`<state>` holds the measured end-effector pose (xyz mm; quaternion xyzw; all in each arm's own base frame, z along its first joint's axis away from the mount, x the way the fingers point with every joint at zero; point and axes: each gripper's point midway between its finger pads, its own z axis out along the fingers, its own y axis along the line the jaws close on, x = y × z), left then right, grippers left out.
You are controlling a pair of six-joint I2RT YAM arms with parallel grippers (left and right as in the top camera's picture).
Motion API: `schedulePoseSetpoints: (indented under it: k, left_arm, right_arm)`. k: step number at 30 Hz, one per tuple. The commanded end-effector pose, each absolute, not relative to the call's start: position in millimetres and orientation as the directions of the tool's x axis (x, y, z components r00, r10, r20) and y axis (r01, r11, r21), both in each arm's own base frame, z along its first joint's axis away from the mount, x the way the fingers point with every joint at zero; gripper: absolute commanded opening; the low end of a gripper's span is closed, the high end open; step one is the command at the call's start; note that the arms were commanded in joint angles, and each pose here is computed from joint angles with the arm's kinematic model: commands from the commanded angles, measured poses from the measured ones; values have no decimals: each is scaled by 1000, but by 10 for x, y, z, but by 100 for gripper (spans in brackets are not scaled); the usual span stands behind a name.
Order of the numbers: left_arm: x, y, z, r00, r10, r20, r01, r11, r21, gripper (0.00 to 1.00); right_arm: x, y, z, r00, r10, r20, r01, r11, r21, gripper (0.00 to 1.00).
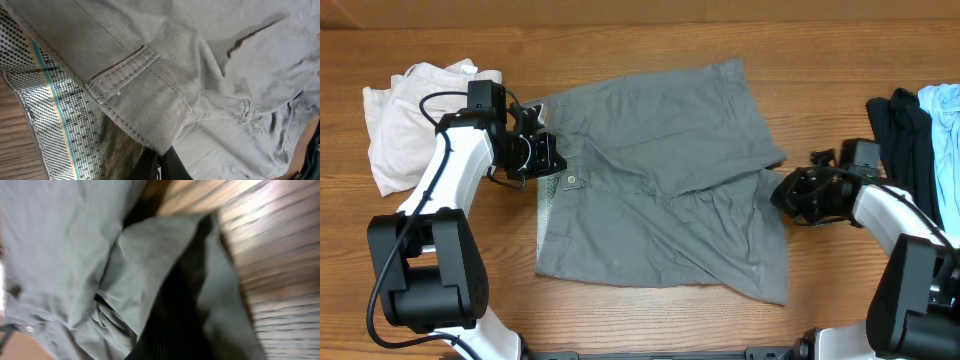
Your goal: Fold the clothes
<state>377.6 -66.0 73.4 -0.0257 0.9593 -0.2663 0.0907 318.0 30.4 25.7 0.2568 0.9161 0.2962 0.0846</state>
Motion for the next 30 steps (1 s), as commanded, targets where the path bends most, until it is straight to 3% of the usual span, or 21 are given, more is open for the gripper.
schedulePoseSetpoints:
  k: [1,10,19,30]
  left_arm:
    - [3869,-664,940,-969,-76,-234,60,850,-524,4]
    - [3864,-665,939,-969,-74,-234,62,850,-523,4]
    - [3836,-668,934,-972,-74,-221,55,849,-525,4]
    - [3842,-343,1024,-973,-127,-192,-27,890,-454,4]
  right_arm:
    - [3185,225,207,-846,531,-40,441,740,507,4]
    - [3081,-6,46,-802,597,-31,536,742,402,4]
    - [2953,30,-373,-788,609,89,597,722,350,4]
    - [2835,-146,-422,-712,692,119,694,668,270,4]
